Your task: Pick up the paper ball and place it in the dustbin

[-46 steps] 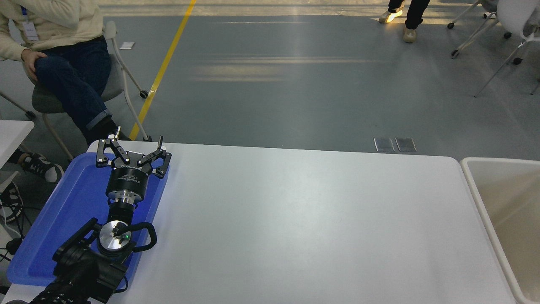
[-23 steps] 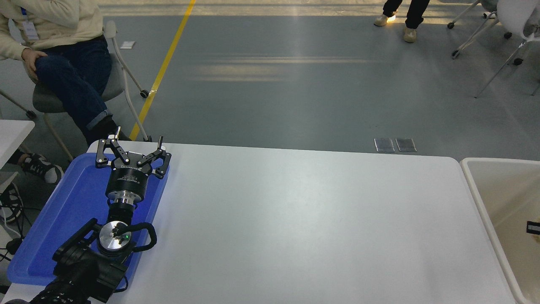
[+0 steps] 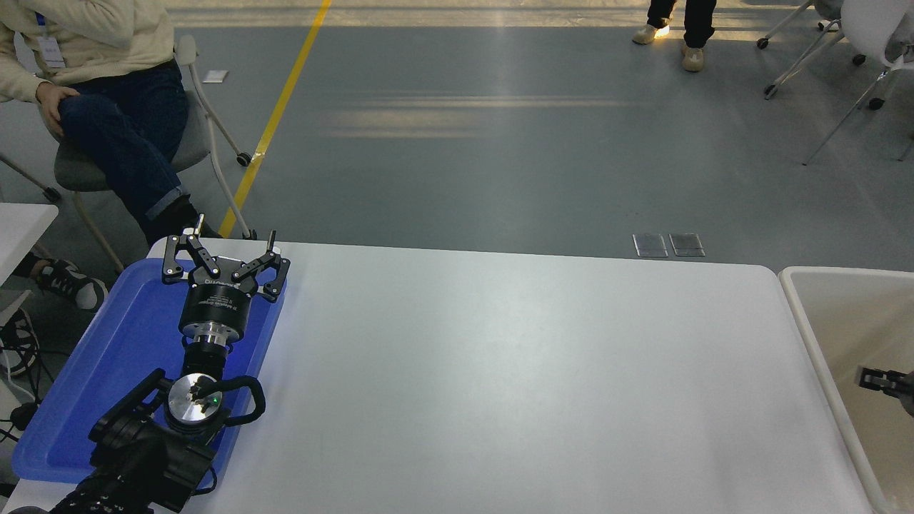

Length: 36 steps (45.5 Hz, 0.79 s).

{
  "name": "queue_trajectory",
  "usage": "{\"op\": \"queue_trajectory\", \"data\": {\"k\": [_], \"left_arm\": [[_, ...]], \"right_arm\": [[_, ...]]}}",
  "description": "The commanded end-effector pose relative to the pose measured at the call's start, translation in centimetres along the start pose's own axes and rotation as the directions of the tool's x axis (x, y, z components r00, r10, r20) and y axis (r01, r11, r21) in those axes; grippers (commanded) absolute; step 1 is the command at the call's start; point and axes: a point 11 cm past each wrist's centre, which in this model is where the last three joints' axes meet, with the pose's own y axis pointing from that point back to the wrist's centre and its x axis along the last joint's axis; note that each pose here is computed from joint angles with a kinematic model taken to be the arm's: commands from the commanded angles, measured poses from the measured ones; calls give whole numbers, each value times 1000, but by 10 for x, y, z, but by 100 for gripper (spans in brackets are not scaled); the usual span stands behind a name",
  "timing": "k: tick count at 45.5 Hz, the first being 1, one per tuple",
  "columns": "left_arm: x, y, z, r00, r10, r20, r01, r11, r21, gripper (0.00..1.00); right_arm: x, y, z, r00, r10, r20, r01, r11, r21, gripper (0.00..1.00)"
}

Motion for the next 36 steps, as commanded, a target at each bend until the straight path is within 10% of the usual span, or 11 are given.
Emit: {"op": "queue_trajectory", "data": {"k": [1,17,36], "left_arm": [[0,0,0,1000,0,0,0,1000,0,100],[0,0,0,1000,0,0,0,1000,0,100],[0,0,0,1000,0,0,0,1000,0,100]], "right_arm": [[22,2,-12,989,64,134,-69,997,34,100],[110,21,-45,793,176,583,-296,948,116,100],[157,83,-144,308,-356,882,-455,760,465,100]]}}
